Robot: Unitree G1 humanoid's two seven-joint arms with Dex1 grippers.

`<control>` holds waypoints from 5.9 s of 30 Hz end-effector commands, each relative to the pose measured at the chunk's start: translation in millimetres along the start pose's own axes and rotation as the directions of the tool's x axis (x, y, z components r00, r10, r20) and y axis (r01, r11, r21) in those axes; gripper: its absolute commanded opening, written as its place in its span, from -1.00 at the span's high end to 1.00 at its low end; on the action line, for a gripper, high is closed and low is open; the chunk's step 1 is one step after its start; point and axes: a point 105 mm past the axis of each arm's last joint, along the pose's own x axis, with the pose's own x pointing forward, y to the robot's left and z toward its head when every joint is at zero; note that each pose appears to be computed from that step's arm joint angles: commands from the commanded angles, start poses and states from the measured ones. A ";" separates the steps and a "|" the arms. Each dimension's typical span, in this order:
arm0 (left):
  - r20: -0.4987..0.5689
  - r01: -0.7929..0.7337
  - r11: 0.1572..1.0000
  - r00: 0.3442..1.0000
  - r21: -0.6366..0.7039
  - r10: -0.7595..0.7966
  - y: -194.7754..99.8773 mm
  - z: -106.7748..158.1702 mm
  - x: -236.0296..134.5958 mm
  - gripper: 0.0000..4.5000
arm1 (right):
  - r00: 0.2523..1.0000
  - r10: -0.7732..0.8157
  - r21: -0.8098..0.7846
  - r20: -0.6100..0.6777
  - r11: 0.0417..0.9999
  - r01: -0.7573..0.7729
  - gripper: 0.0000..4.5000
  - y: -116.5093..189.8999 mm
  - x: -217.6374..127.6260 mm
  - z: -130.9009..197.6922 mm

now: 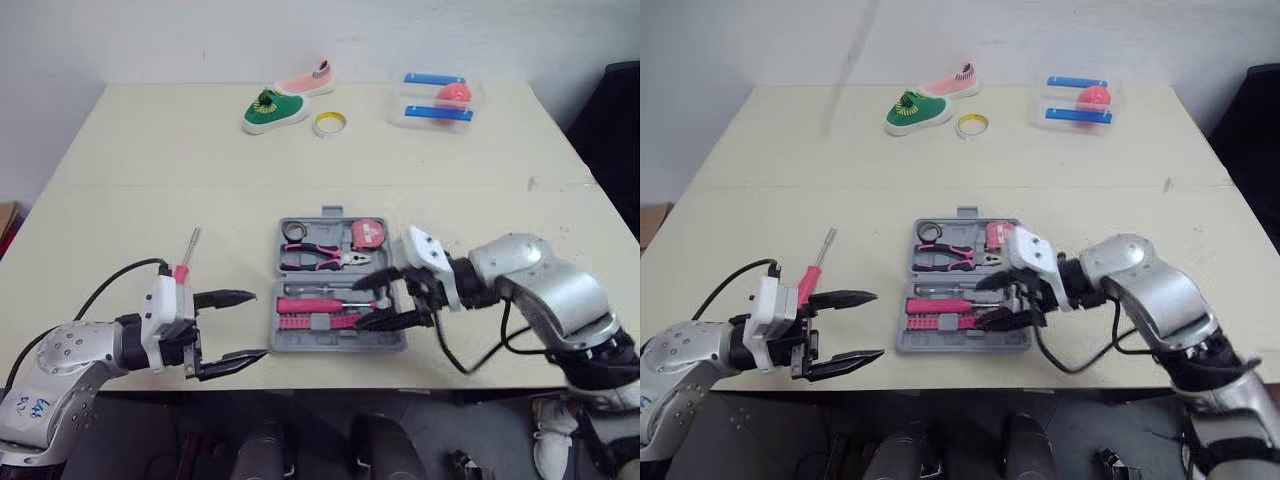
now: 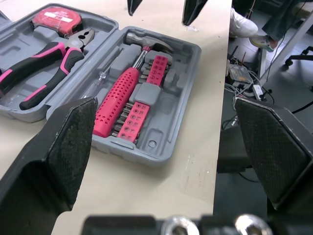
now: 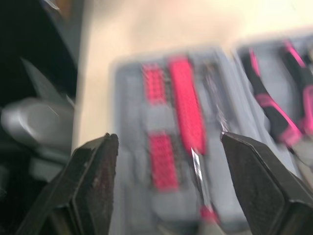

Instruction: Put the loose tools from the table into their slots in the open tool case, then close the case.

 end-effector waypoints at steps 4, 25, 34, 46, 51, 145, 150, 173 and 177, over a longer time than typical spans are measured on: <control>0.026 -0.001 0.999 1.000 0.052 0.000 1.8 10.9 0.4 -1.00 | 0.996 -0.039 -0.115 0.084 0.992 0.048 0.61 -11.3 0.0 -33.7; 0.007 -0.001 0.999 1.000 0.052 0.001 0.5 6.9 -3.2 -1.00 | 0.995 -0.049 -0.113 -0.093 0.993 0.038 0.99 -13.9 25.4 -75.1; 0.005 -0.022 0.999 1.000 0.047 0.022 0.0 6.6 -3.3 -1.00 | 0.991 -0.043 -0.090 -0.129 0.995 0.031 0.99 -7.1 31.6 -81.0; 0.041 -0.500 0.864 0.866 0.053 0.499 46.3 -1.4 -78.6 -1.00 | 0.906 -0.298 -0.147 0.300 0.924 0.352 0.36 -14.9 -81.5 -24.4; 0.008 -0.781 0.623 0.624 0.053 0.782 71.5 -14.9 -158.1 -1.00 | 0.750 -0.647 -0.212 0.138 0.720 0.661 -0.66 -21.2 -176.1 -67.9; -0.392 0.282 0.959 0.887 0.041 -0.244 0.6 -7.3 90.6 0.74 | 0.844 -0.446 -0.145 0.297 0.853 0.501 -1.00 23.4 -120.3 -34.3; -0.371 0.295 0.955 0.890 0.029 -0.264 -3.5 -8.9 96.9 0.74 | 0.840 -0.468 -0.144 0.274 0.844 0.517 -1.00 26.8 -128.2 -36.9; -0.205 0.294 0.940 0.944 0.174 -0.257 8.4 11.8 104.9 -0.98 | 0.825 -0.492 -0.106 0.276 0.838 0.535 -1.00 36.1 -128.4 -57.7; 0.006 0.285 0.944 0.957 0.167 -0.290 10.6 30.4 102.4 -0.73 | 0.823 -0.498 -0.095 0.274 0.837 0.538 -1.00 38.1 -128.3 -64.7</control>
